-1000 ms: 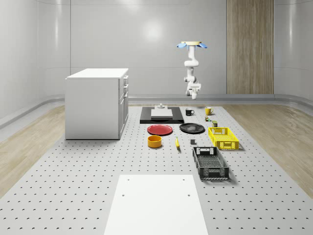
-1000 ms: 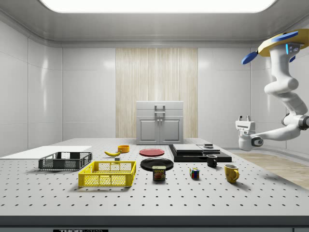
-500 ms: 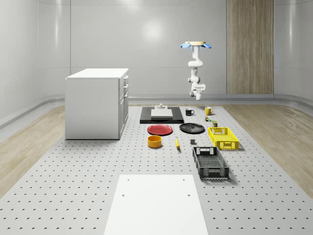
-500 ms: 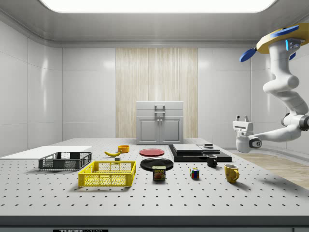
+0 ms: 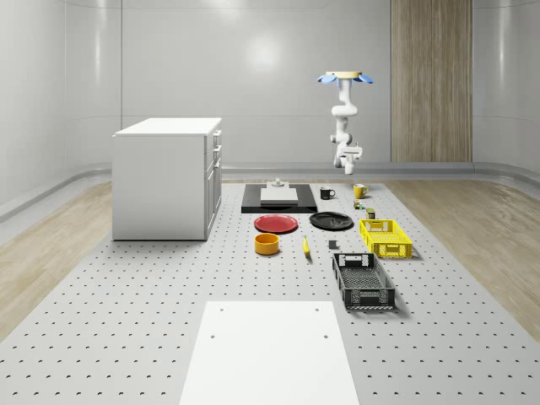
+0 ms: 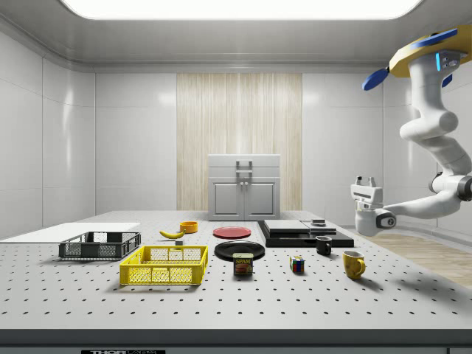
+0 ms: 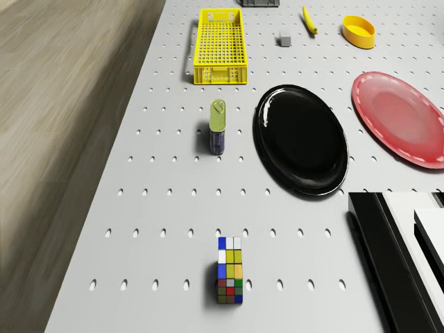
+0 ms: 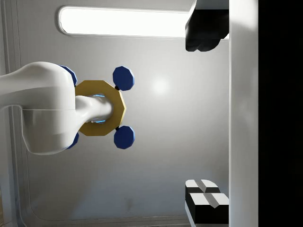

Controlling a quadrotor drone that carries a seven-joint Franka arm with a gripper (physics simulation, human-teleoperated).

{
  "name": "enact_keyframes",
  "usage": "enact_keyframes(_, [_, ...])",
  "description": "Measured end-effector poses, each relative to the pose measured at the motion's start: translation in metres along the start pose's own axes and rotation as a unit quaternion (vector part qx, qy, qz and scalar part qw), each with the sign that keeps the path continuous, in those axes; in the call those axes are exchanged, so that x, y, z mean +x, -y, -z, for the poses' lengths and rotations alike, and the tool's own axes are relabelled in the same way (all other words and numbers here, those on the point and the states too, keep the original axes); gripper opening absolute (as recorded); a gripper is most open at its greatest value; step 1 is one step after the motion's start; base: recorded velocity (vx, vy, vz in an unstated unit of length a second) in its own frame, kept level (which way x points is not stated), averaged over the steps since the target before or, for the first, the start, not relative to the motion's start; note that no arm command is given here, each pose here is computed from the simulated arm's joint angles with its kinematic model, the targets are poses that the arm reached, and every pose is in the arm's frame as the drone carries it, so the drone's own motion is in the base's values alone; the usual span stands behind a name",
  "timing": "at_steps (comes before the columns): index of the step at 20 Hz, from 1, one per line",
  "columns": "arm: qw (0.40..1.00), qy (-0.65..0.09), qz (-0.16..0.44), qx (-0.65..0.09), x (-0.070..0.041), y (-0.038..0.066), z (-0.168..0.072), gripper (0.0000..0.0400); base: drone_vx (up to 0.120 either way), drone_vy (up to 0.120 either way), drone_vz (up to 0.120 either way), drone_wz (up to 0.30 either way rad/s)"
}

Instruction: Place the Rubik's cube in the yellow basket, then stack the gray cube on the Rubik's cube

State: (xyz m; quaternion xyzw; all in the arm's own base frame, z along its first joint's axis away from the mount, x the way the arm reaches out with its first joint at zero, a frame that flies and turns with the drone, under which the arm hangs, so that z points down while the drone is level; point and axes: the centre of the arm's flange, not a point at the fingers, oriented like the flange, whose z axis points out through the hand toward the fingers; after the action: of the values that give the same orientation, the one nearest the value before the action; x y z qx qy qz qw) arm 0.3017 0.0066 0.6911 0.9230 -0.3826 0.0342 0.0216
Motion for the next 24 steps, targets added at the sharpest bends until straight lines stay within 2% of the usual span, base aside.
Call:
enact_keyframes(2, [1.0, -0.01, 0.0, -0.009, -0.002, 0.002, 0.0, 0.04, 0.12, 0.08, 0.0, 0.0])
enact_keyframes(8, [0.996, -0.069, 0.002, -0.065, -0.014, 0.013, -0.002, 0.04, 0.12, 0.0, 0.0, 0.0])
enact_keyframes(11, [0.984, -0.127, 0.003, -0.122, -0.025, 0.024, -0.006, 0.04, 0.12, 0.0, 0.0, 0.0])
enact_keyframes(15, [0.934, -0.255, 0.006, -0.249, -0.048, 0.046, -0.026, 0.04, 0.12, 0.0, 0.0, 0.0])
enact_keyframes(18, [0.837, -0.39, 0.01, -0.384, -0.066, 0.063, -0.061, 0.04, 0.12, 0.0, -0.027, 0.0])
enact_keyframes(20, [0.732, -0.484, 0.012, -0.479, -0.071, 0.068, -0.093, 0.04, 0.12, 0.0, -0.12, 0.0])
enact_keyframes(22, [0.605, -0.565, 0.013, -0.561, -0.069, 0.065, -0.127, 0.04, 0.12, 0.0, -0.12, 0.0])
enact_keyframes(24, [0.474, -0.623, 0.014, -0.622, -0.06, 0.056, -0.155, 0.04, 0.12, 0.0, -0.12, 0.0])
